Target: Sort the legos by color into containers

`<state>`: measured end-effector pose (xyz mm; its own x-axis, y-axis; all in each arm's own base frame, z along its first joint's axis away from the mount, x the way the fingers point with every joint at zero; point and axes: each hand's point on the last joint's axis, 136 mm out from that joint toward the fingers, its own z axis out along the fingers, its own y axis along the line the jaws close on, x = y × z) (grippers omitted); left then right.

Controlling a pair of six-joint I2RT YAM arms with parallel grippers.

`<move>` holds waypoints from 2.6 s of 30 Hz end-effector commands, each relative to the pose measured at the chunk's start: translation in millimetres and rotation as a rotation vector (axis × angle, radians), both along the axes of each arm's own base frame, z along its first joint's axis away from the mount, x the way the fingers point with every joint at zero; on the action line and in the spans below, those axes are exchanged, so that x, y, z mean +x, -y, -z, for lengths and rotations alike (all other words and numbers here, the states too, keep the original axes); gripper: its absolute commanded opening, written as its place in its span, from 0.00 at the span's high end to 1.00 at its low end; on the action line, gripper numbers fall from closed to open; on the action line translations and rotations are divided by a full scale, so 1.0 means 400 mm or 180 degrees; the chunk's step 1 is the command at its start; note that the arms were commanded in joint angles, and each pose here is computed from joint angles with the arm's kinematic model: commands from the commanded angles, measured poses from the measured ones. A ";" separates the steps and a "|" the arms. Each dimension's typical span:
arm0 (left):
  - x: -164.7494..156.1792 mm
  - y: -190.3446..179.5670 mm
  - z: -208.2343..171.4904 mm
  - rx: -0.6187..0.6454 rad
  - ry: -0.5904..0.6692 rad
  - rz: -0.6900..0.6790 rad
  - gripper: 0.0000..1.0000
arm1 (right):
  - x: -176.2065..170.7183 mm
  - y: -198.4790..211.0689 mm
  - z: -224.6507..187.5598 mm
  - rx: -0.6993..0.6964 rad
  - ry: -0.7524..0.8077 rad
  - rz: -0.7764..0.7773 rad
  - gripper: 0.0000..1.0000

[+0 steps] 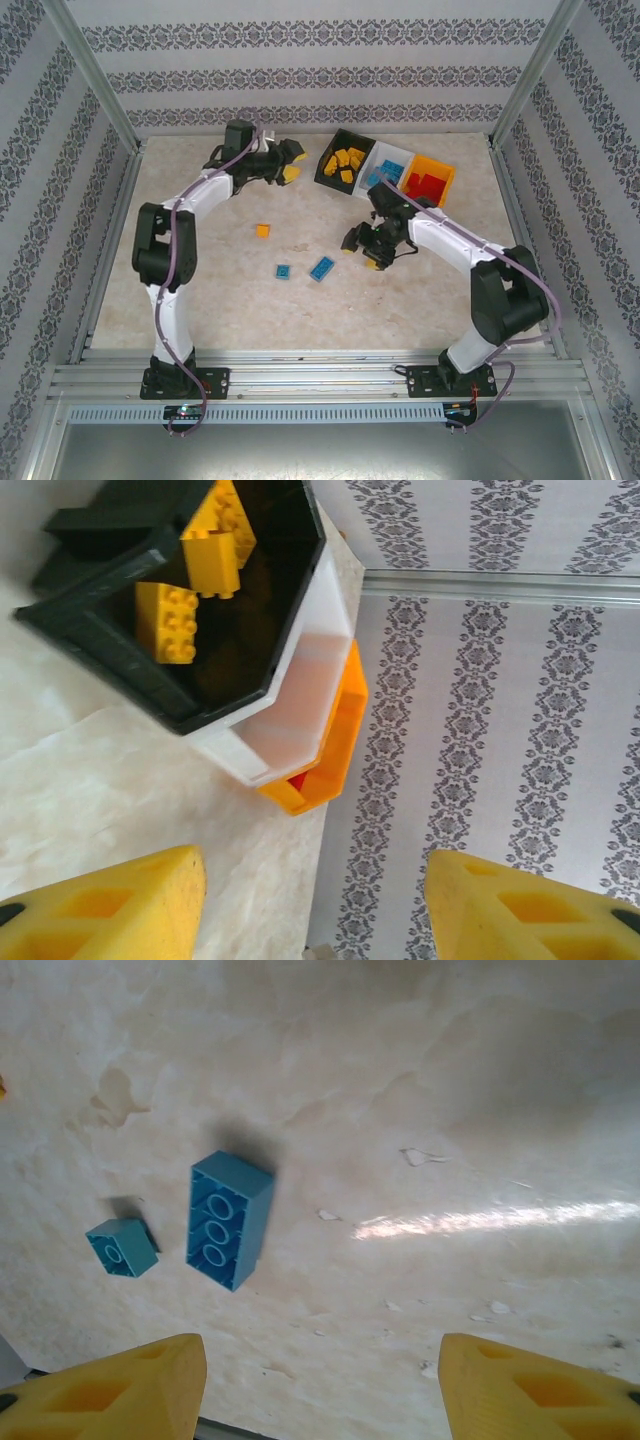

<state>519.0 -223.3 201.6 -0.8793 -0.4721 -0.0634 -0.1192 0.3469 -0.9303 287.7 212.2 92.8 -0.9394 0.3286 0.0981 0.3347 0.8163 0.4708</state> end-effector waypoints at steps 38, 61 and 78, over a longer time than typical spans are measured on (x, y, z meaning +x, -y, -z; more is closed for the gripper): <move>-0.460 -0.390 0.191 0.1187 -0.0884 -0.0222 0.31 | 0.118 -0.285 0.003 -0.0363 -0.0072 -0.0796 0.35; -0.584 -0.479 0.179 0.1801 -0.0862 -0.0289 0.27 | 0.261 -0.512 0.016 -0.0461 0.0608 -0.1066 0.34; -0.372 -0.289 0.292 0.2876 -0.0560 0.0829 0.29 | 0.193 -0.221 -0.014 -0.0615 0.0368 -0.0519 0.37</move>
<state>357.0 -102.5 87.3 -0.9741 -0.1859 -0.1289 -0.1296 0.9256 -0.3555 367.3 301.6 86.9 -0.9871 0.1574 -0.0282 0.1418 0.9430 0.3011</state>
